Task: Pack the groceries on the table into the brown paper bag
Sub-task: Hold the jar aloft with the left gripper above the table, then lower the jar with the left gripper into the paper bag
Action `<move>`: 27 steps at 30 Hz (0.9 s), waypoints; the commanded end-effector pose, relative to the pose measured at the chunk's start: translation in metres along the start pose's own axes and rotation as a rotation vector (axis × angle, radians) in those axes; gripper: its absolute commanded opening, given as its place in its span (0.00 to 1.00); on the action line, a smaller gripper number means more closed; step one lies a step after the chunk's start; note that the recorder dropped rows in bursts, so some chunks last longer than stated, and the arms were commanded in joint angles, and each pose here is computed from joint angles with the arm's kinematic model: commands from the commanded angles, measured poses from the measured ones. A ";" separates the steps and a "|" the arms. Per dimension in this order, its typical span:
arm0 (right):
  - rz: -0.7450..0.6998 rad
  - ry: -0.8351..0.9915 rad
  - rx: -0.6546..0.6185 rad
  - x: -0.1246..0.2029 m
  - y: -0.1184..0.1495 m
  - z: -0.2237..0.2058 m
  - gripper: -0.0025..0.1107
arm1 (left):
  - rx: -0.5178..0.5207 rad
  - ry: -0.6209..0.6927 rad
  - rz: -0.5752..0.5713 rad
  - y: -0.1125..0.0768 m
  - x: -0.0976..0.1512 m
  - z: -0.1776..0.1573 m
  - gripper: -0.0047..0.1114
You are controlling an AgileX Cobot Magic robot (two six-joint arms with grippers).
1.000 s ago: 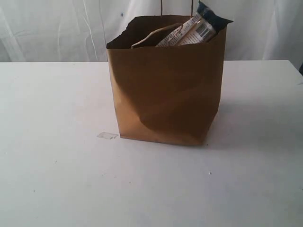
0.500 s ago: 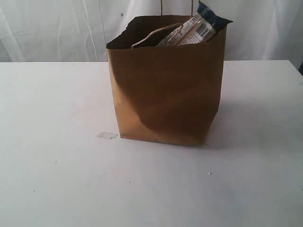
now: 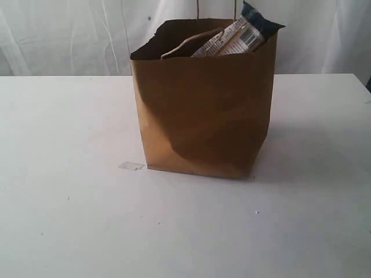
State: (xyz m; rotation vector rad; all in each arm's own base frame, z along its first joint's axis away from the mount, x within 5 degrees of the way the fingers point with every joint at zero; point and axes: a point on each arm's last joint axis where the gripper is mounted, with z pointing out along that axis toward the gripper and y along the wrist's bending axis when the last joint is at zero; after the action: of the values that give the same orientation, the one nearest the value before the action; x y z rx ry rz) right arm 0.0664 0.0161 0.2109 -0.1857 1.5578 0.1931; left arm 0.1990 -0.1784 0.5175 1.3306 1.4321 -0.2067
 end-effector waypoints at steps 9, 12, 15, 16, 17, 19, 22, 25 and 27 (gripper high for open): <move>0.006 0.002 0.003 0.001 0.000 0.000 0.02 | 0.135 -0.192 0.048 0.007 -0.006 0.091 0.04; 0.006 0.002 0.003 0.001 0.000 0.000 0.02 | 0.119 -0.215 0.154 0.009 -0.004 0.105 0.04; 0.006 0.002 0.003 0.001 0.000 0.000 0.02 | 0.093 -0.188 0.188 0.011 -0.001 0.108 0.04; 0.006 0.002 0.003 0.001 0.000 0.000 0.02 | 0.078 -0.151 0.227 0.013 0.003 0.109 0.04; 0.006 0.002 0.003 0.001 0.000 0.000 0.02 | 0.072 -0.134 0.244 0.013 0.005 0.110 0.04; 0.006 0.002 0.003 0.001 0.000 0.000 0.02 | 0.067 -0.080 0.265 0.014 0.013 0.118 0.04; 0.006 0.002 0.003 0.001 0.000 0.000 0.02 | 0.084 -0.055 0.267 0.013 0.019 0.129 0.04; 0.006 0.002 0.003 0.001 0.000 0.000 0.02 | 0.090 0.006 0.311 0.013 0.029 0.139 0.04; 0.006 0.002 0.003 0.001 0.000 0.000 0.02 | 0.095 0.019 0.278 0.013 0.031 0.142 0.04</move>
State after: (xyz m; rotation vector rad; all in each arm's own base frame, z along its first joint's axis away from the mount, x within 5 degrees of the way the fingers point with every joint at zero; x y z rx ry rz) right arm 0.0664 0.0161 0.2109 -0.1842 1.5580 0.1946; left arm 0.2984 -0.2607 0.4376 1.6311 1.2869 -0.1056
